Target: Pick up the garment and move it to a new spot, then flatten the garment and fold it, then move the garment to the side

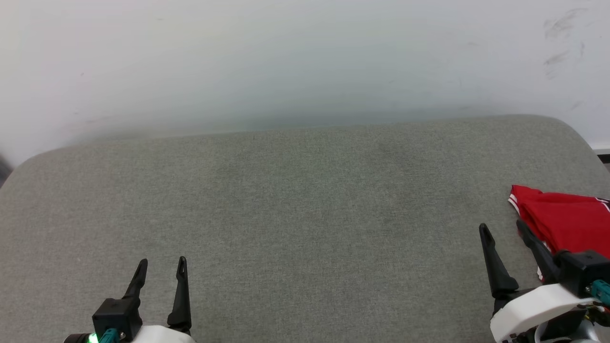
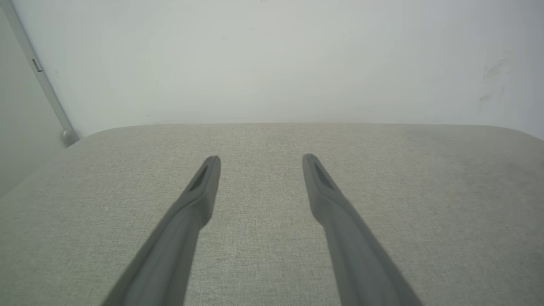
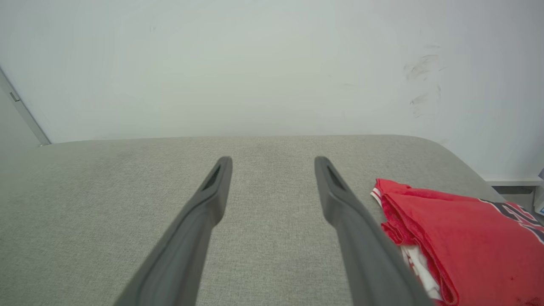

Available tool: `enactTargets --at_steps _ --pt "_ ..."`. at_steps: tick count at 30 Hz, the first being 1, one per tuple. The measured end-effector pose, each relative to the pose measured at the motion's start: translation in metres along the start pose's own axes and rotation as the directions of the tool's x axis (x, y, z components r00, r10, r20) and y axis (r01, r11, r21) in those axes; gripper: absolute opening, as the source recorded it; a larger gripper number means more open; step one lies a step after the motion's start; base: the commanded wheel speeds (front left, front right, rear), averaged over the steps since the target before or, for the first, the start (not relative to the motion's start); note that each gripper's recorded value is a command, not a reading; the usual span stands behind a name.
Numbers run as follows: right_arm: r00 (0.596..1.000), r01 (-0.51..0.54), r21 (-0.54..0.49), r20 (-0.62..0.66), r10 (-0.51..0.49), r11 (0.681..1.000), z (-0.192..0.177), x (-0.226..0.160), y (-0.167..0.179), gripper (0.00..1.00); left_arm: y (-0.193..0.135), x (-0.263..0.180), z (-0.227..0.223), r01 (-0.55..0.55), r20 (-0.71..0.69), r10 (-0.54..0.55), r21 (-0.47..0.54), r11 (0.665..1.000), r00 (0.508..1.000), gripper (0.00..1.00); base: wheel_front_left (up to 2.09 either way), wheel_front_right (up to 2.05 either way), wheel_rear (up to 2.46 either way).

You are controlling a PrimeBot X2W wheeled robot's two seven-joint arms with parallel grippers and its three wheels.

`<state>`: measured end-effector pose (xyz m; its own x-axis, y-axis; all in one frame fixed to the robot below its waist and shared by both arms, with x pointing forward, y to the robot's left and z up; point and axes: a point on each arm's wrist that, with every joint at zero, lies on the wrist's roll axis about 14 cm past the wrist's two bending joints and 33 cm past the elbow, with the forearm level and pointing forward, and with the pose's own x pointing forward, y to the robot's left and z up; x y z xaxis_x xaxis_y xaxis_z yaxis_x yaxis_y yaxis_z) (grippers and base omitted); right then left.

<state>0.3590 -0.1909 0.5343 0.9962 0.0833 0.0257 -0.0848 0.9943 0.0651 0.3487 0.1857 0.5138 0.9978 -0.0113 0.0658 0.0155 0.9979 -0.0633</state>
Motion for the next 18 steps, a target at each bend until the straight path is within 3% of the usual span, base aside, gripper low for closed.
enactTargets --at_steps 18 --pt "1.000 -0.009 -0.020 -0.001 0.009 1.000 0.010 -0.014 0.005 1.00 0.002 -0.003 -0.002 -0.007 -0.007 0.007 -0.001 1.000 1.000 1.00 0.00 0.00 0.00"
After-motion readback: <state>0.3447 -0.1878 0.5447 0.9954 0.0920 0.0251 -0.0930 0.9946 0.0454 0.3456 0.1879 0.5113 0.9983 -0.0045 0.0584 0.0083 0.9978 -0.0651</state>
